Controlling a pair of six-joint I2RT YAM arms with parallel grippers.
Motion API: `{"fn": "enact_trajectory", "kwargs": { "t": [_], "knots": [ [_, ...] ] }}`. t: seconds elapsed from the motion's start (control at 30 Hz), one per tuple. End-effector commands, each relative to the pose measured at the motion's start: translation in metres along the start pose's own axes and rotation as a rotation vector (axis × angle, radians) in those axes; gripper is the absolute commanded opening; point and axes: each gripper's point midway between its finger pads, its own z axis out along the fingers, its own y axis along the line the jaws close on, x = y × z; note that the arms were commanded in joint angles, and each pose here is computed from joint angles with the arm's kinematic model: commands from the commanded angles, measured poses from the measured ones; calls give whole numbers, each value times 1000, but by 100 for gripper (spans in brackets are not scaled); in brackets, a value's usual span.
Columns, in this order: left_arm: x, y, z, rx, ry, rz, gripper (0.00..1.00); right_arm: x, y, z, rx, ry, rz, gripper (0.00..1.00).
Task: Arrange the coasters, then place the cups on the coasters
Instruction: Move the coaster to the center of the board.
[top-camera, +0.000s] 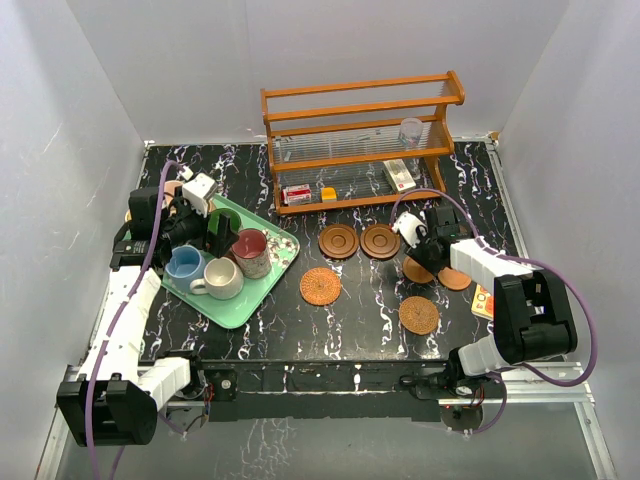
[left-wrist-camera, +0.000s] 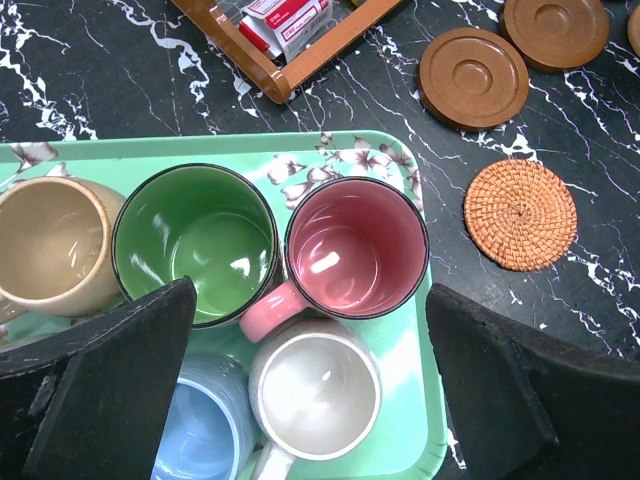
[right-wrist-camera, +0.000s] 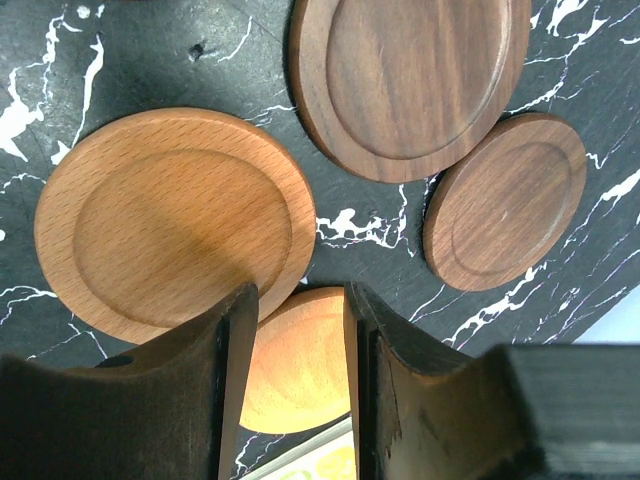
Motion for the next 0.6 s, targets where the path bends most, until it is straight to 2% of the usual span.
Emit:
{"fn": "enact_trajectory", "kwargs": {
  "t": [0.0, 0.33, 0.57],
  "knots": [
    [-3, -5, -5, 18, -26, 21, 99, 3, 7, -7, -61, 12, -11, 39],
    [-3, -6, -5, 19, -28, 21, 99, -13, 17, -18, -138, -45, 37, 40],
    [-2, -6, -6, 20, -29, 21, 99, 3, 26, -16, -145, -3, 27, 41]
  ]
}}
